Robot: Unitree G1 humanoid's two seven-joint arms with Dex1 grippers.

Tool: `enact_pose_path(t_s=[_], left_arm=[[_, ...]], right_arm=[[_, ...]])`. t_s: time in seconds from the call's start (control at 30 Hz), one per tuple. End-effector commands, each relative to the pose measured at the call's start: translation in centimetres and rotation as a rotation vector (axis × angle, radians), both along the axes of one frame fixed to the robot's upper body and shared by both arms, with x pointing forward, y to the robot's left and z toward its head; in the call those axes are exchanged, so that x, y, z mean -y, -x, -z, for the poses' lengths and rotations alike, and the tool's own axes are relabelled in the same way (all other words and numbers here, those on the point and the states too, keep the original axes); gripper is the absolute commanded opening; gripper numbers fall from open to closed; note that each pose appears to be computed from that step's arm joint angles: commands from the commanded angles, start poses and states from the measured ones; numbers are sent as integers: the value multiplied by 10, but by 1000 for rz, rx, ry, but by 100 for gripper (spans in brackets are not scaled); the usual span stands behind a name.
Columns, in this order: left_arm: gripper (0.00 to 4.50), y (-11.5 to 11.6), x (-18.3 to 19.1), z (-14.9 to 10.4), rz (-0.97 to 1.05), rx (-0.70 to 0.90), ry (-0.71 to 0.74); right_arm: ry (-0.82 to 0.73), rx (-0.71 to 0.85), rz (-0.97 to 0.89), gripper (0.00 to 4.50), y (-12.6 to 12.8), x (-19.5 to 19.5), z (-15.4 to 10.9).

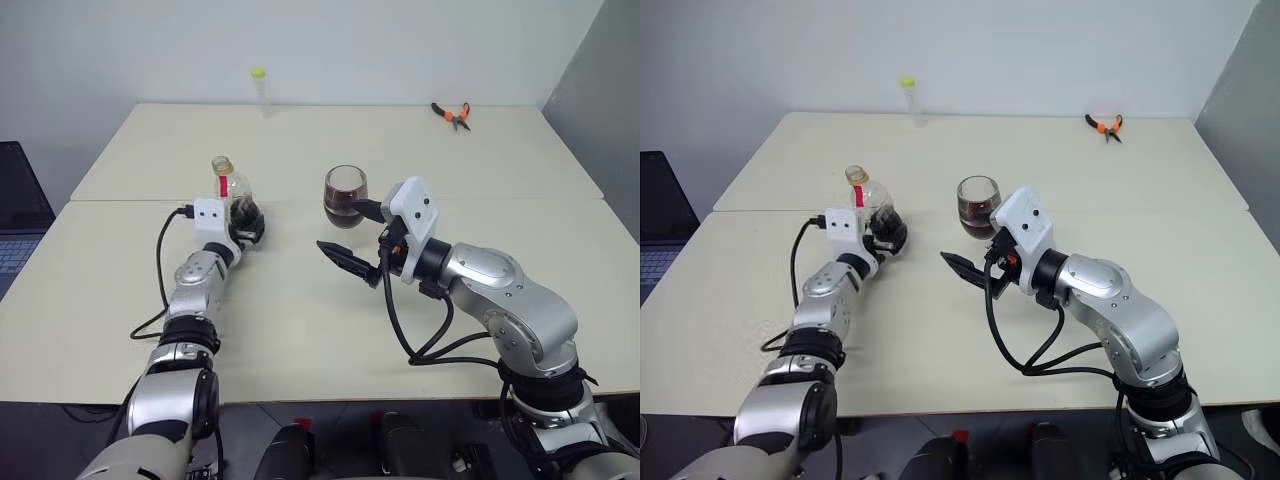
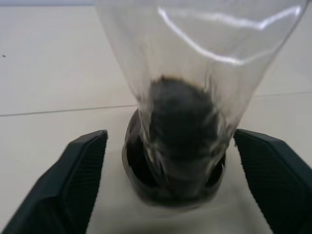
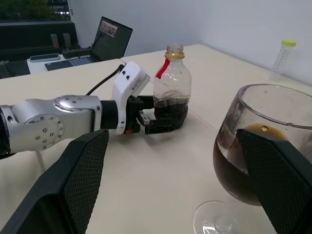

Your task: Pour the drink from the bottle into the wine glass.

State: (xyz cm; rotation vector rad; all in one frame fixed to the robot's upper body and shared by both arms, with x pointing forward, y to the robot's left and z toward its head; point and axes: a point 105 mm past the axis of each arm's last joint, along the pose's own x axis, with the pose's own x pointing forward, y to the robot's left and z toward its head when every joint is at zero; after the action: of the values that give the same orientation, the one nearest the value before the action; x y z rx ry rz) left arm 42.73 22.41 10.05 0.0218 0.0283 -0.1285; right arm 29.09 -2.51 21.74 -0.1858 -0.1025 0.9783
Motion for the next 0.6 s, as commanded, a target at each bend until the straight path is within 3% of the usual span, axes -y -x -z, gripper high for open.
enact_pose_path(t_s=[0.03, 0.27, 0.4, 0.6], left_arm=[[448, 4, 3, -22, 28, 84, -25], [448, 36, -3, -40, 17, 141, -76], [448, 63, -15, -47, -85, 167, -88], [448, 82, -25, -43, -148, 158, -82]], right_arm=[[-43, 53, -5, 450, 8, 6, -14], [-83, 123, 140, 450, 8, 39, -5], [-158, 106, 378, 450, -4, 77, 23], [-194, 170, 623, 450, -21, 116, 56]])
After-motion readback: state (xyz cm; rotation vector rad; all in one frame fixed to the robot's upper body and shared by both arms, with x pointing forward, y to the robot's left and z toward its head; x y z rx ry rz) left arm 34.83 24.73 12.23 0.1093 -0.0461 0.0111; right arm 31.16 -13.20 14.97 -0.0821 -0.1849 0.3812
